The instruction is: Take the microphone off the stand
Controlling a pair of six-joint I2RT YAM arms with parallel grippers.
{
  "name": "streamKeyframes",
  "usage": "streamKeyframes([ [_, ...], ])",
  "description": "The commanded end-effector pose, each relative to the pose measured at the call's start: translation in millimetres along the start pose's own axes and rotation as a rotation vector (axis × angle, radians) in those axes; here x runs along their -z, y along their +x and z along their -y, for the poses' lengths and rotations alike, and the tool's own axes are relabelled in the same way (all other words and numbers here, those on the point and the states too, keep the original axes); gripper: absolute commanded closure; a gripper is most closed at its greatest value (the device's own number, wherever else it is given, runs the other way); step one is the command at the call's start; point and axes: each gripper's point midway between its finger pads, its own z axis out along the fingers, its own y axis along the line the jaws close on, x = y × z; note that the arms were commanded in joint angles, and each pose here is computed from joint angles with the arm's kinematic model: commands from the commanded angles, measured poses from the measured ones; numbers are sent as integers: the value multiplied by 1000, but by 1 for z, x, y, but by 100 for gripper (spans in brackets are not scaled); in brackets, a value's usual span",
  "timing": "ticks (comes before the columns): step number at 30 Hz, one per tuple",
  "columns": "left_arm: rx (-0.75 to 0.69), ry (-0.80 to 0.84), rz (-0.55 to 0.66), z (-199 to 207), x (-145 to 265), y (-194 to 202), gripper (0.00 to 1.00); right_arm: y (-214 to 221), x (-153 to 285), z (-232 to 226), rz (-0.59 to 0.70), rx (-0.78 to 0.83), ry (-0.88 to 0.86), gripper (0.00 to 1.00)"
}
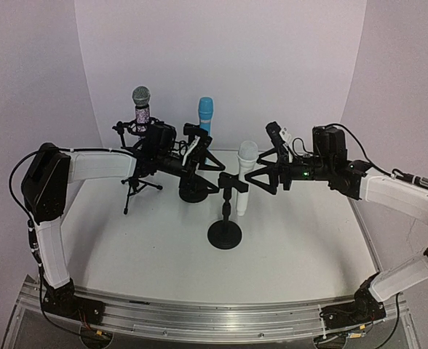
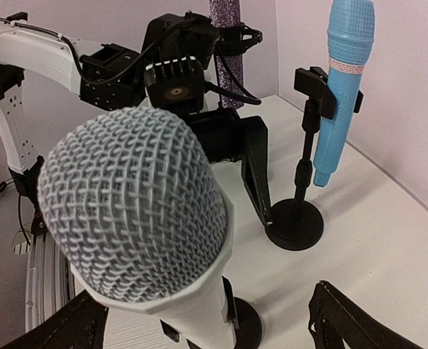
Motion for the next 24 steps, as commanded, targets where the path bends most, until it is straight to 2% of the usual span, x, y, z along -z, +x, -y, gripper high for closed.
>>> streamKeyframes([
  [1,-53,-48,37,-7,-2,-24,9,-22,-6,-2,43,60,-3,7],
  [5,-60,-30,49,-1,-4,-26,17,-22,-9,-2,43,62,-9,8],
  [12,-53,-2,39,6,-7,-20,37,-27,-12,0,52,67,-8,12],
  [24,-85,42,51,16,-6,-22,55,-28,-17,0,55,66,-18,17],
])
